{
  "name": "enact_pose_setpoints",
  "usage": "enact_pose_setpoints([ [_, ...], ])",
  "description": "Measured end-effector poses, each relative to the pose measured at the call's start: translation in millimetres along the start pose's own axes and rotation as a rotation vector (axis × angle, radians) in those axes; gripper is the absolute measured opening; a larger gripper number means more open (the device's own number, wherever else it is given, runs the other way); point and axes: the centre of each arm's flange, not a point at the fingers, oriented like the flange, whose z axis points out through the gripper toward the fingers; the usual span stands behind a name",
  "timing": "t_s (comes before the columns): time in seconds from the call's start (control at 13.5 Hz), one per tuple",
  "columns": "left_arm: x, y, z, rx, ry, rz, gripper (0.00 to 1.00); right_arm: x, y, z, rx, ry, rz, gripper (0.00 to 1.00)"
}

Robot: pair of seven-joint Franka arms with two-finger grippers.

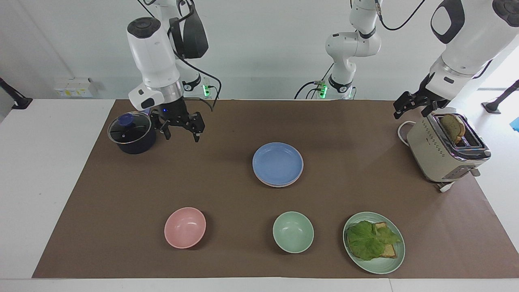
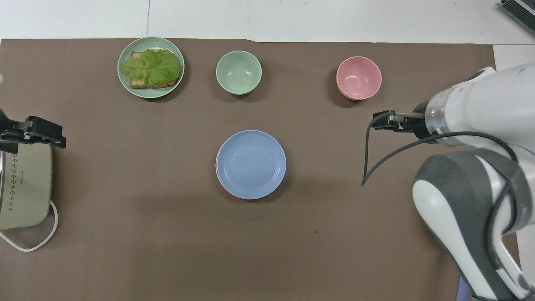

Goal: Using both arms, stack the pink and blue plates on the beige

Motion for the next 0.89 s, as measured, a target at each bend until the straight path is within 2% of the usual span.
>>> enact_pose_setpoints([
  [0.3, 0.0, 0.0, 0.0, 0.0, 0.0, 0.0, 1.0, -8.8, 37.5, -50.4, -0.014, -0.011, -0.022, 1.0],
  [0.59, 0.0, 0.0, 0.0, 0.0, 0.0, 0.0, 1.0, -8.1, 72.3, -71.9, -0.034, -0.061, -0.006, 1.0],
  [0.89, 0.0, 0.0, 0.0, 0.0, 0.0, 0.0, 1.0, -9.9, 95.2, -94.7, -0.036, -0.056, 0.035, 1.0],
])
